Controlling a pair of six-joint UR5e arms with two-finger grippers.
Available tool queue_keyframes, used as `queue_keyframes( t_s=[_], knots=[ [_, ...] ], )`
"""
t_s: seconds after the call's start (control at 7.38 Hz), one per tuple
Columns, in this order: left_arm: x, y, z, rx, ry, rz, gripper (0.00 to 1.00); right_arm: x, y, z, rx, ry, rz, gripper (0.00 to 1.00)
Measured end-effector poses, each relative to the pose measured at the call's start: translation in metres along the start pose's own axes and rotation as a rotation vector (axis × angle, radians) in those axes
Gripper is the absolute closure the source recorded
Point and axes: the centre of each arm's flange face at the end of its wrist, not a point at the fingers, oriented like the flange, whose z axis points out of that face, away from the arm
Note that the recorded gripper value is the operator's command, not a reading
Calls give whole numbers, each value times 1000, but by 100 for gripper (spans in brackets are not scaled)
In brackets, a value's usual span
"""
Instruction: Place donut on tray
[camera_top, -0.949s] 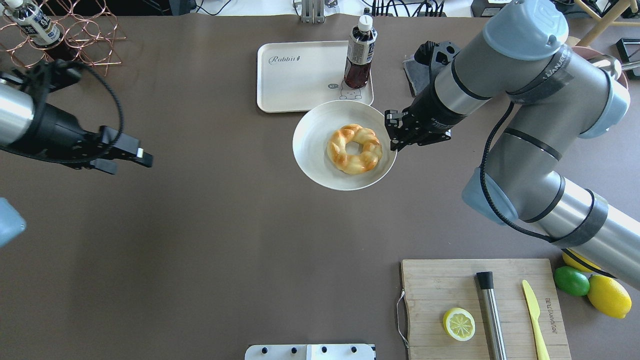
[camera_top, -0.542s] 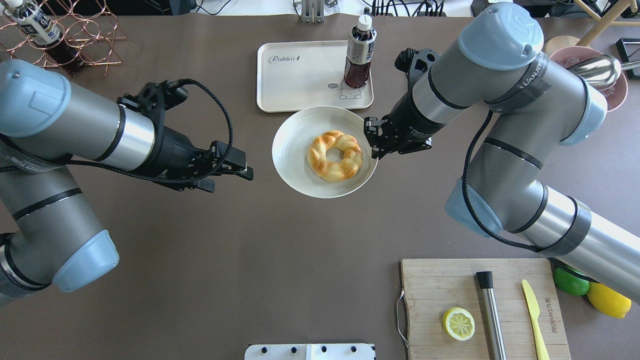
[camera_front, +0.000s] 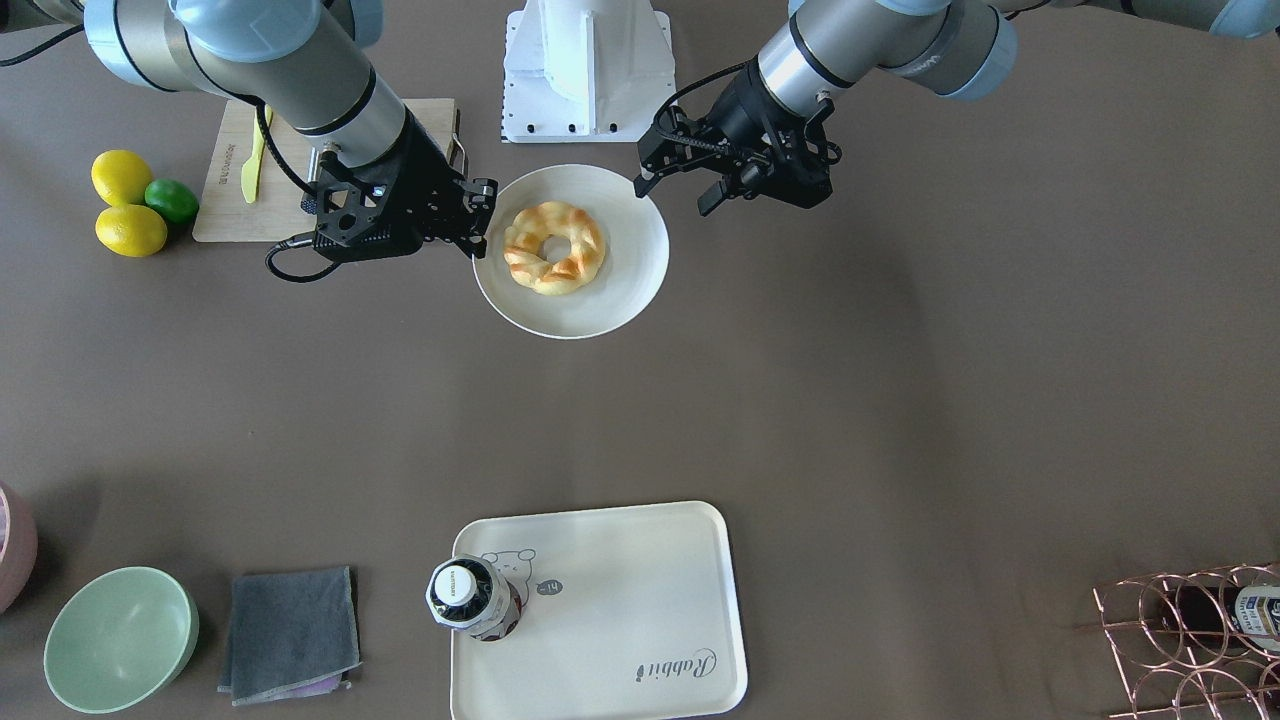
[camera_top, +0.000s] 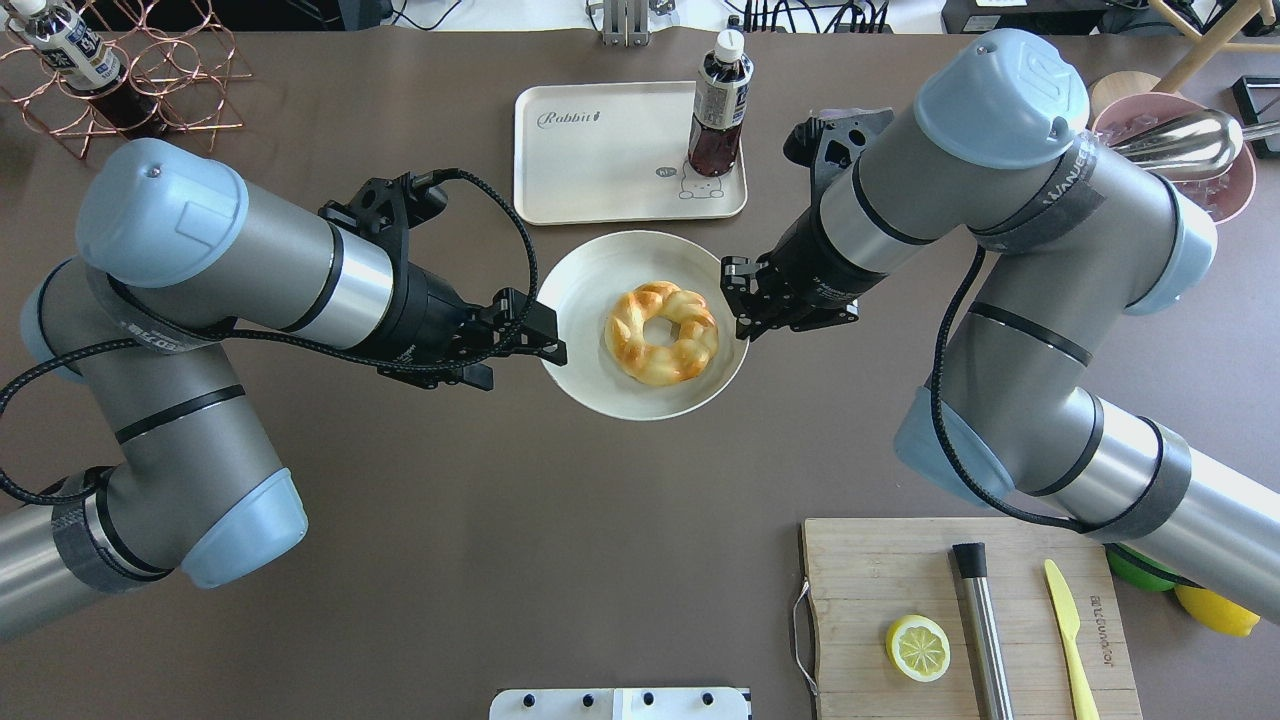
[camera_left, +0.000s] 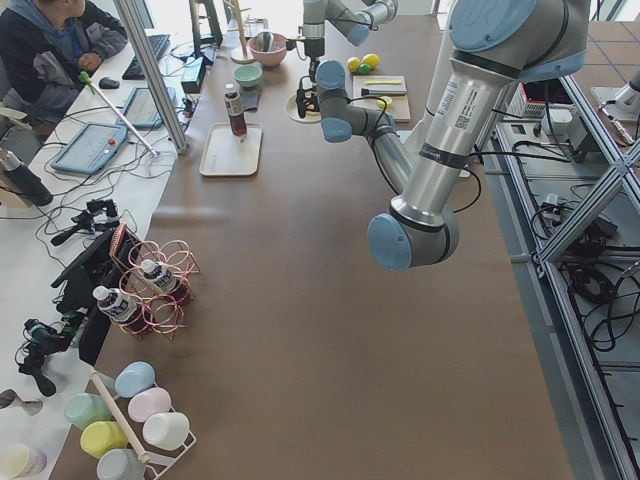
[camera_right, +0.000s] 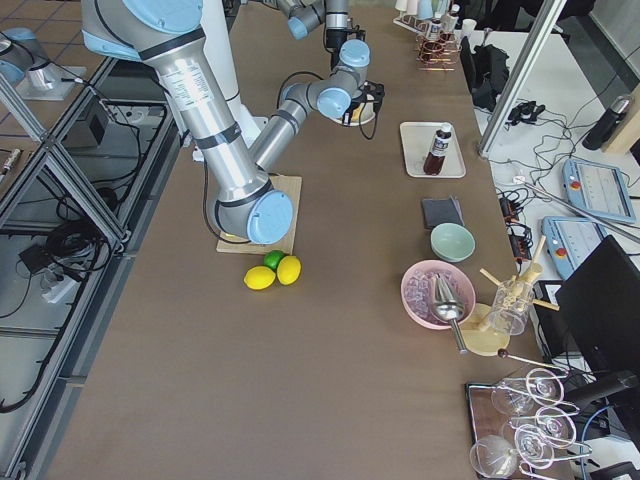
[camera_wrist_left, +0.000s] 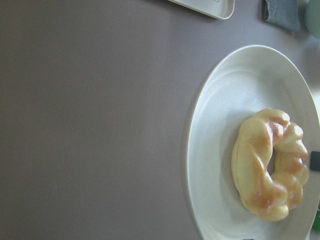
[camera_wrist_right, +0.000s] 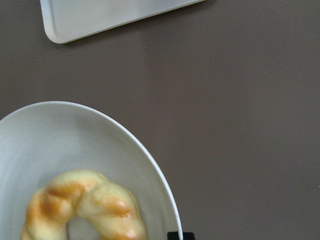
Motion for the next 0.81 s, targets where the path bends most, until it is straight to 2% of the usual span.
queue_keyframes(
  t_s=[0.14,0.27,0.68,0.81],
  knots=[
    [-1,-1,1,0,-3,-2,19,-2,9,-1,-5,1,5,100],
    [-1,-2,2,1,-5,-4,29,-6,22,-2,-9,10,7,100],
    [-3,-1,3,0,-6,-6,66,-15,40,-7,-6,23,5,100],
    [-4,-1,3,-1,-6,-7,88,-19,43,-8,-6,18,22,100]
  ],
)
